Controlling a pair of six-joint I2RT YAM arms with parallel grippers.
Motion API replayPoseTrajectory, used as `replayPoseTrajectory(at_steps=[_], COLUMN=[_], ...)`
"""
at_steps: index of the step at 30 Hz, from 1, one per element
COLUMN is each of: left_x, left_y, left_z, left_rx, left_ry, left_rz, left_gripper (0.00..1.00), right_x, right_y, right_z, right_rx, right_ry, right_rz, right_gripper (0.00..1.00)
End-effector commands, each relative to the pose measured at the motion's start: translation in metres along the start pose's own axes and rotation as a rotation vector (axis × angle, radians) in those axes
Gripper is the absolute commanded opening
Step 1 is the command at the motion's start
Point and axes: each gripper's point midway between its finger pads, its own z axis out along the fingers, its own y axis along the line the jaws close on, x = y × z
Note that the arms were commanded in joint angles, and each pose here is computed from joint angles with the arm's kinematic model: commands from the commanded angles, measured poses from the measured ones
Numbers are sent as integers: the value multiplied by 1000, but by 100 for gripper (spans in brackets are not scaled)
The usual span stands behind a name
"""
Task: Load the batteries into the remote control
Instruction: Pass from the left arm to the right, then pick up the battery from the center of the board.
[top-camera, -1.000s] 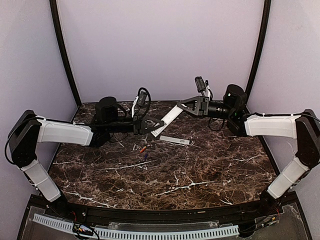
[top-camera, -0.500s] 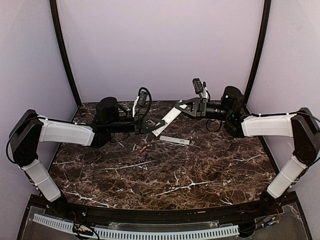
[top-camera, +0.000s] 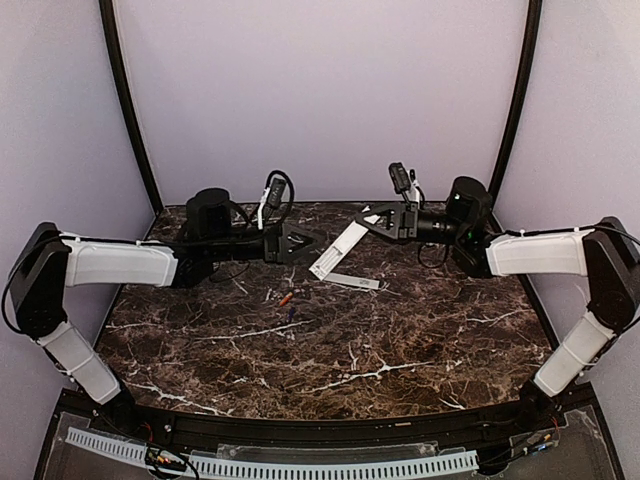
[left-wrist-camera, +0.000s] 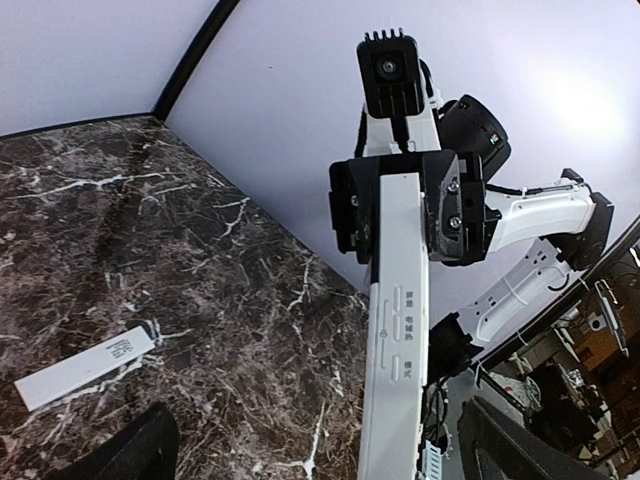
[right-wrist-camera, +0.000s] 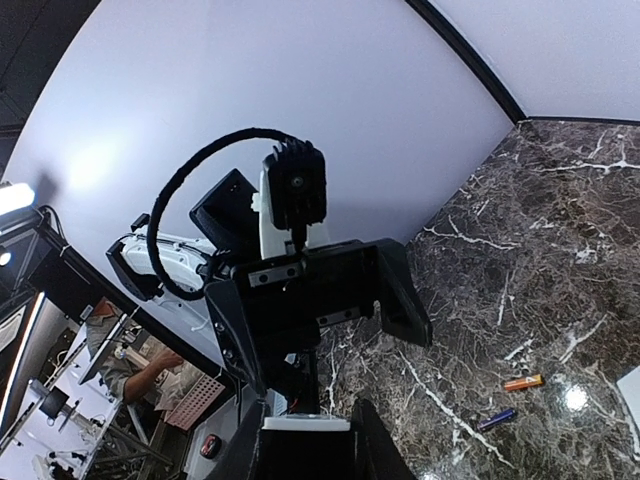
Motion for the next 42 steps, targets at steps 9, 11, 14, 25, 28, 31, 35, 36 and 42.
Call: replayPoseTrajectory(at_steps=[9, 11, 14, 25, 28, 31, 35, 36, 42], left_x=[-16, -8, 7, 60, 74, 80, 98, 103, 123], left_y=[48, 56, 66, 102, 108, 111, 116, 117, 119], left_z=[-81, -87, -95, -93, -88, -84, -75, -72, -60], left_rx=[-455, -511, -582, -690, -719, -723, -737, -734, -715], left_ry=[-19, 46, 150, 436, 494, 525, 605, 626, 695], left_rz=[74, 103, 128, 84, 84, 77, 83, 82, 80], left_gripper=[99, 99, 98, 55, 49, 44, 39, 38, 34], right_x=[-2, 1, 6, 12, 13, 16, 21, 21, 25], right_y=[3, 4, 7, -12, -21, -26, -31, -32, -38], right_z=[-42, -44, -46, -57, -64, -68, -73, -73, -77], right_rx=[35, 39, 29, 92, 120, 146, 165, 168, 181], right_ry=[-4, 8, 30, 33, 16, -3, -16, -18, -28], right_rz=[-72, -86, -109, -70, -40, -23, -8, -3, 22], right_gripper=[0, 0, 0, 0, 0, 0, 0, 0, 0])
